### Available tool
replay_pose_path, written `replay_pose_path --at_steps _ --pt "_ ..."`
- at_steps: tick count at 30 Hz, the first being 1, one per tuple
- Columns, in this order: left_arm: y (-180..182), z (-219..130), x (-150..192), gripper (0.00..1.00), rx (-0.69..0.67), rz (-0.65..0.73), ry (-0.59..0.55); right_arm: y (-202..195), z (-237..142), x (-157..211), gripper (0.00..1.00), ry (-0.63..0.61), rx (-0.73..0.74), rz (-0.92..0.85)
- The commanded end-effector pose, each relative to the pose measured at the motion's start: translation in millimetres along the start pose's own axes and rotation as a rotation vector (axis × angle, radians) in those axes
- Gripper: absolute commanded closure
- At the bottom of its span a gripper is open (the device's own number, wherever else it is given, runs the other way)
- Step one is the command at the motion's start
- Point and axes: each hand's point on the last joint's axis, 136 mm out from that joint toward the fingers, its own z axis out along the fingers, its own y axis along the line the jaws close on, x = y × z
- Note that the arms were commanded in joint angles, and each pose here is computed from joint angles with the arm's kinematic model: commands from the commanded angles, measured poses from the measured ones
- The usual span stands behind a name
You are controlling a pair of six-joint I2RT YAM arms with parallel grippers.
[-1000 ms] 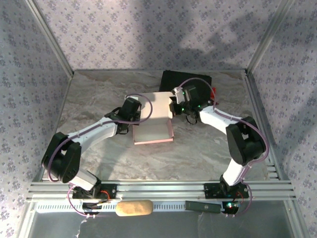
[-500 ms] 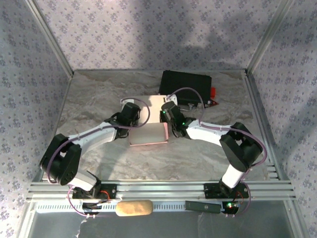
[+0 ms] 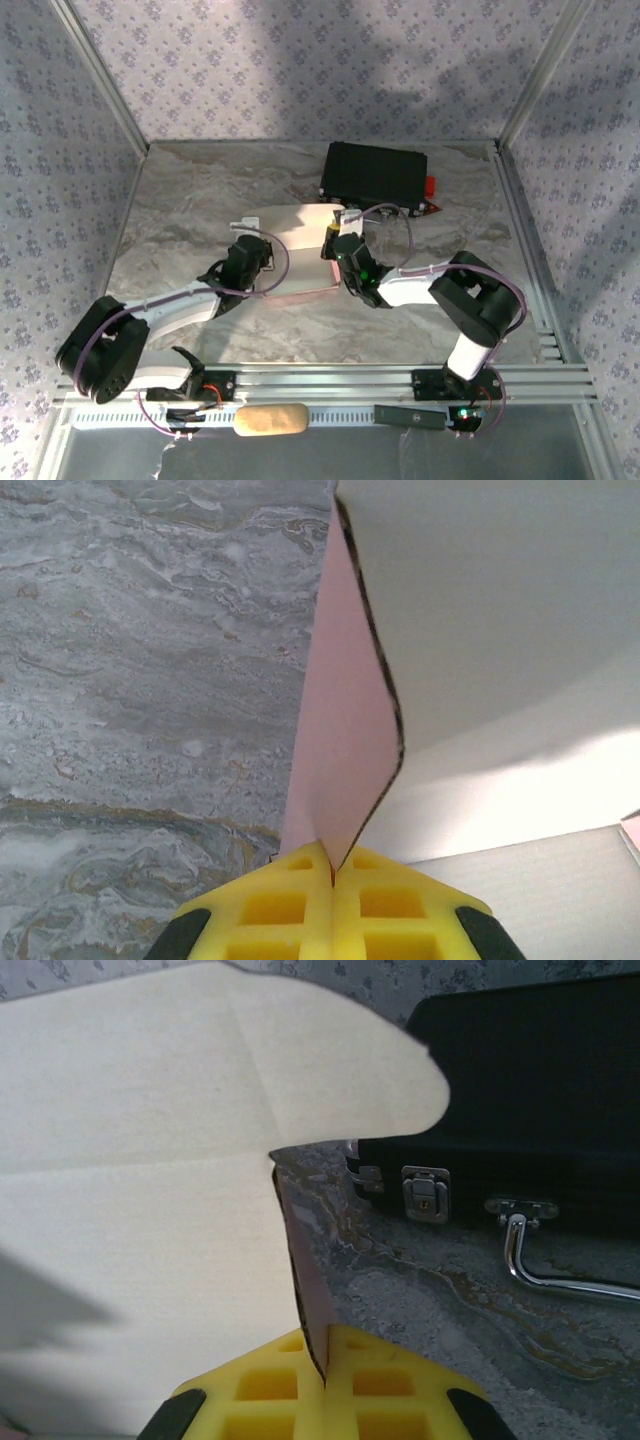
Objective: Fold the paper box
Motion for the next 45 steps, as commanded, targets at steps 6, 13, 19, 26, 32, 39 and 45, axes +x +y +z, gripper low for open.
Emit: replay_pose_path --at_steps 6,13,19,26,32,39,45 --pt "-39 -25 -12 1.0 0.185 -0.079 -0.106 30 -21 30 1.0 0.021 -0.093 0.046" --pt "-43 -40 -4 1.0 0.205 -0.067 -0.163 17 -36 50 1.0 0.035 -0.046 0.016" --pt "-43 -45 10 1.0 0.21 -0.019 -0.202 9 -45 60 1.0 0.041 -0.043 -0.004" --pt "-36 -48 31 1.0 0.189 0.011 -0.185 1 -51 70 1.0 0.073 -0.028 -0.01" --pt "-31 -42 47 1.0 0.152 0.012 -0.141 -3 -54 75 1.0 0.096 -0.013 0.005" --pt "-24 -36 68 1.0 0.106 0.024 -0.108 -13 -59 87 1.0 0.128 0.025 0.001" --pt "-22 -37 72 1.0 0.082 0.037 -0.107 -19 -67 91 0.95 0.144 0.052 0.029"
